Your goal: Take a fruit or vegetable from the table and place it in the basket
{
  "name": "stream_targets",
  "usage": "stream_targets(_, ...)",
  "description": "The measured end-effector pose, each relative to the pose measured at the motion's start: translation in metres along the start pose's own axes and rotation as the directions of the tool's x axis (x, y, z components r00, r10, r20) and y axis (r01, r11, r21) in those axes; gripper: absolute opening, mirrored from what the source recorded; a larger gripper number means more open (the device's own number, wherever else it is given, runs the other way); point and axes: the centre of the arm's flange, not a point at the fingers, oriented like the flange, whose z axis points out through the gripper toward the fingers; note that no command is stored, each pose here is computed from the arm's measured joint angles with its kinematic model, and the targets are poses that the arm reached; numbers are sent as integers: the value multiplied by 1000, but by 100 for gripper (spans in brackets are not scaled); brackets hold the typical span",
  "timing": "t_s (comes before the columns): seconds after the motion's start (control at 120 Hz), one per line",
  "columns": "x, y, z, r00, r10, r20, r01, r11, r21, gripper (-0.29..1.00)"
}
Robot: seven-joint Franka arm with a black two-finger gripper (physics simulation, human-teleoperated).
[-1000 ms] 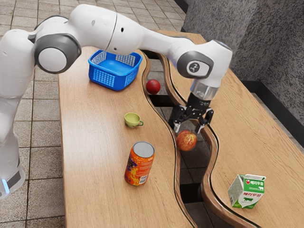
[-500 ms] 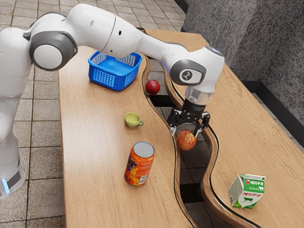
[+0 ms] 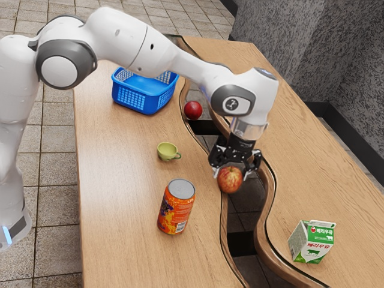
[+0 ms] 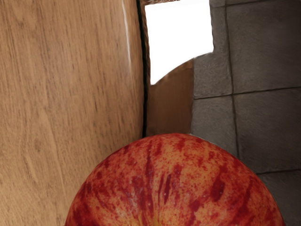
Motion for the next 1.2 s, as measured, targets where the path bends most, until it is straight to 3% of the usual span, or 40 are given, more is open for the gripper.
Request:
stream_targets(0.583,14,-2,18,1000,-5,17,6,1000,-31,70)
stream_targets(0.675,14,-2,14,1000,-8,16,9,999,-39,55)
stream_targets(0.808,12,-3,10,1000,-13,14,14,999,-46,44)
stream_targets(0.975,0,-24,-64,1000,8,-8,-9,988,-154,37)
stream_targets(1.2,46,-73,-156,997,-77,-17,70,969,-236,36)
